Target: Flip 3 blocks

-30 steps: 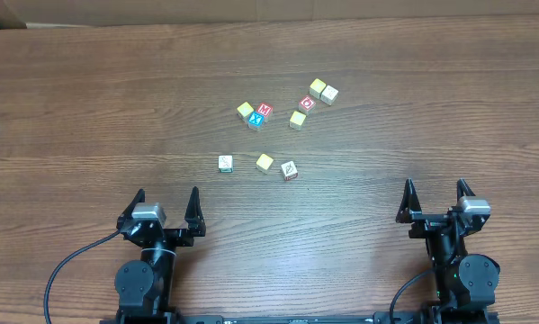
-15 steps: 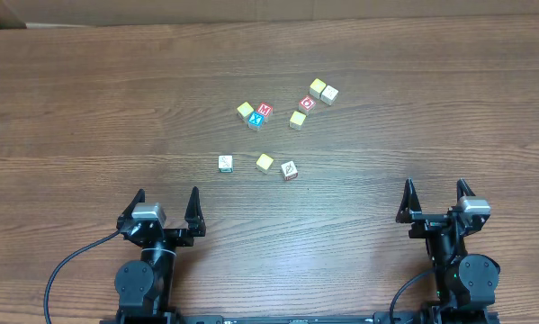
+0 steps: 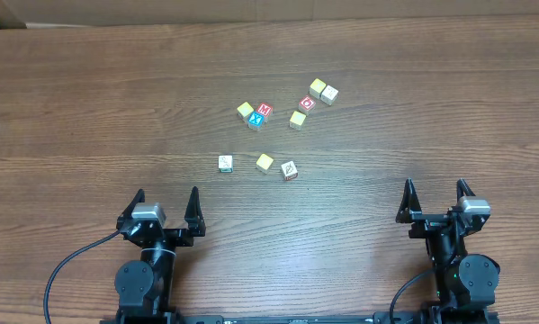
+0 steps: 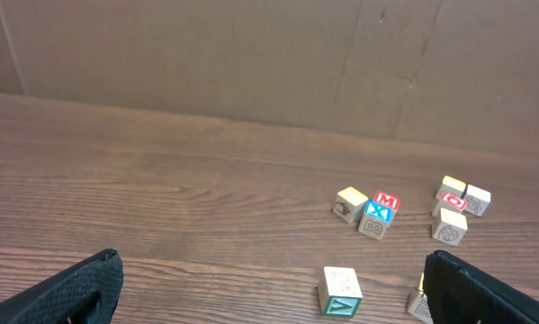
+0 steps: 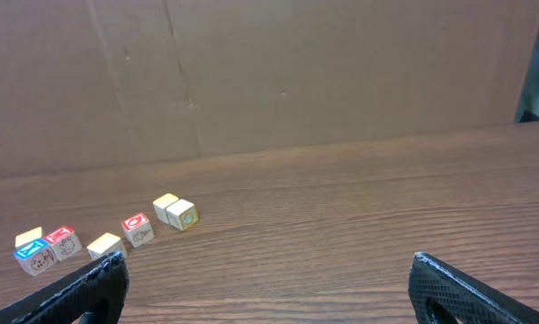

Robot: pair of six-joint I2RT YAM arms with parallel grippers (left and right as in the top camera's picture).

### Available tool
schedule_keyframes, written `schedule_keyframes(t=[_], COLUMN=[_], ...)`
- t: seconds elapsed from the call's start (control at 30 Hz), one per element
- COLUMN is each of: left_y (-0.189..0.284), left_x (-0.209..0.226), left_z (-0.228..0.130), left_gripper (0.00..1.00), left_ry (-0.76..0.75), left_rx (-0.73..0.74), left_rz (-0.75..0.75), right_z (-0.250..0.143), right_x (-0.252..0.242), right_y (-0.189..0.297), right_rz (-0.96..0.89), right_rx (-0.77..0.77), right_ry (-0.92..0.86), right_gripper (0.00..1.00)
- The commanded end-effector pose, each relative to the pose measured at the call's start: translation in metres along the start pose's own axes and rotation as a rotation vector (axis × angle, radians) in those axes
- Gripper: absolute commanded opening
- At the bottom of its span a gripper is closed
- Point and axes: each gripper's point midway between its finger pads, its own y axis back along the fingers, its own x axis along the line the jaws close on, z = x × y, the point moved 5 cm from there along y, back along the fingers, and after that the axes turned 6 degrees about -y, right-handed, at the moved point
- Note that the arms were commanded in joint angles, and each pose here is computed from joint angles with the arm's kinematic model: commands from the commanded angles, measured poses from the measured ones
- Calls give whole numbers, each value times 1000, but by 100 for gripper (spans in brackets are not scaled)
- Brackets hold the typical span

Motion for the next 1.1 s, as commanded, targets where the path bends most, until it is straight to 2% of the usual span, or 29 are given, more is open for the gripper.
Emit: schedule_keyframes(t=[0.0, 0.17, 0.23, 0.37, 0.47, 0.6, 0.73, 0.87, 0.97, 1.07], left_y=[0, 3, 5, 6, 7, 3, -16, -45, -66, -82], left_x=[0, -27, -36, -42, -43, -44, -42, -45, -52, -59], left_z=[1, 1, 0, 3, 18, 56, 75, 83, 85, 82], left_gripper=[100, 100, 100, 100, 100, 100, 100, 100, 100, 100], left_ry=[-10, -9, 12, 43, 32, -39, -31, 11, 43, 62], left_rx=[-11, -5, 13, 58, 66, 84, 244, 467, 654, 824], left_rz=[-7, -227, -305, -354, -349, -349, -319, -329, -354, -367], right_z=[-1, 13, 21, 29, 27, 21, 31, 59, 79, 90], right_x=[5, 36, 43, 45, 46, 58, 72, 87, 96, 102], right_y=[0, 6, 9, 11, 11, 14, 15, 12, 5, -1], right_rz=[45, 292, 348, 365, 364, 443, 526, 580, 569, 516], right_rx=[-6, -58, -86, -62, -9, 97, 168, 245, 373, 570], right_ry=[4, 17, -32, -283, -360, -365, -365, -375, -418, -493], right_gripper=[100, 100, 100, 100, 100, 100, 100, 100, 100, 100])
